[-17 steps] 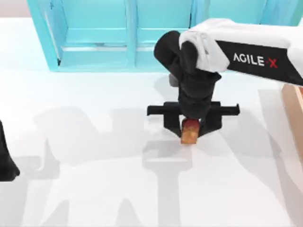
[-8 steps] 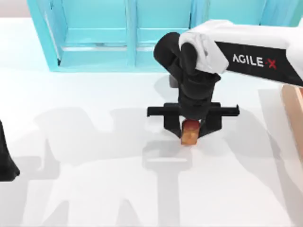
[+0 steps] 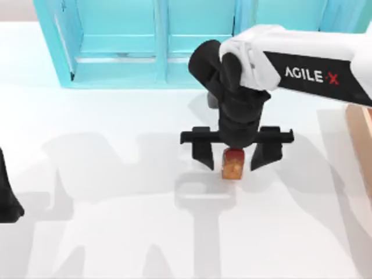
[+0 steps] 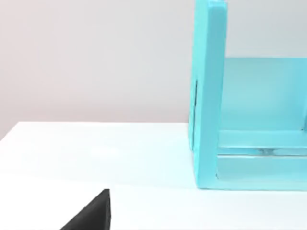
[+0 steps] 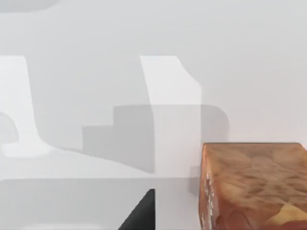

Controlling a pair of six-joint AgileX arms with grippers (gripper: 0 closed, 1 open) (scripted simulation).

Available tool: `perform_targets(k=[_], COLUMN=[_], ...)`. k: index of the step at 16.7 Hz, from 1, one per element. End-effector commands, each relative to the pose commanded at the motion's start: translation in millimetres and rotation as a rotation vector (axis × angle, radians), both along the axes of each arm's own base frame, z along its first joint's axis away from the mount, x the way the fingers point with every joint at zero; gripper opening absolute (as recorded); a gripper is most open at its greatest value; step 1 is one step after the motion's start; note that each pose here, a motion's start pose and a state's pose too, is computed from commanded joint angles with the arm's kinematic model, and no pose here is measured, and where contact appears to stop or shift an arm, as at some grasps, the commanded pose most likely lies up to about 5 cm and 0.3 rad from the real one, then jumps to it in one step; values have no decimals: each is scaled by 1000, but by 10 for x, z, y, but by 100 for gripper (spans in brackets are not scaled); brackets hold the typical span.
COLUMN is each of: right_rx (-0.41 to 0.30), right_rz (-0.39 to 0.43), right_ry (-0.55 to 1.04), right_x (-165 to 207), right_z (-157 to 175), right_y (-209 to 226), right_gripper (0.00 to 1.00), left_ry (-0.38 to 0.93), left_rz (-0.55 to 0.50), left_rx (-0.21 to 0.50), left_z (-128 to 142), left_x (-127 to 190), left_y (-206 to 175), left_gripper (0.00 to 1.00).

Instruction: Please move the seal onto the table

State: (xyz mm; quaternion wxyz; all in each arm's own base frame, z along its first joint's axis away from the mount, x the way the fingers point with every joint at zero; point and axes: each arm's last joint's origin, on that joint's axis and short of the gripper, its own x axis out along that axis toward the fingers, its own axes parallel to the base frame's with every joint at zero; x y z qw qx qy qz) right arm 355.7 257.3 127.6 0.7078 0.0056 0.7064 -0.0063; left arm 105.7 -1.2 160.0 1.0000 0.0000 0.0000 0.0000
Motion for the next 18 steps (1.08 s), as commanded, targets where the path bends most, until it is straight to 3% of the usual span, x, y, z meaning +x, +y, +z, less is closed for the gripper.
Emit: perform_targets(k=[12, 15, 18], right_rx=[1, 6, 14], right_rz=[-3, 3, 6], right_ry=[2, 9, 10], right_x=[25, 70, 86], right_z=[77, 371, 867], right_y=[20, 87, 108], right_gripper=[100, 100, 100], left_ry=[0, 0, 0], left_rz=[0, 0, 0], left_rx=[0, 0, 0], left_z=[0, 0, 0], left_x=[0, 0, 0], left_y=[0, 0, 0], left_gripper=[100, 100, 100])
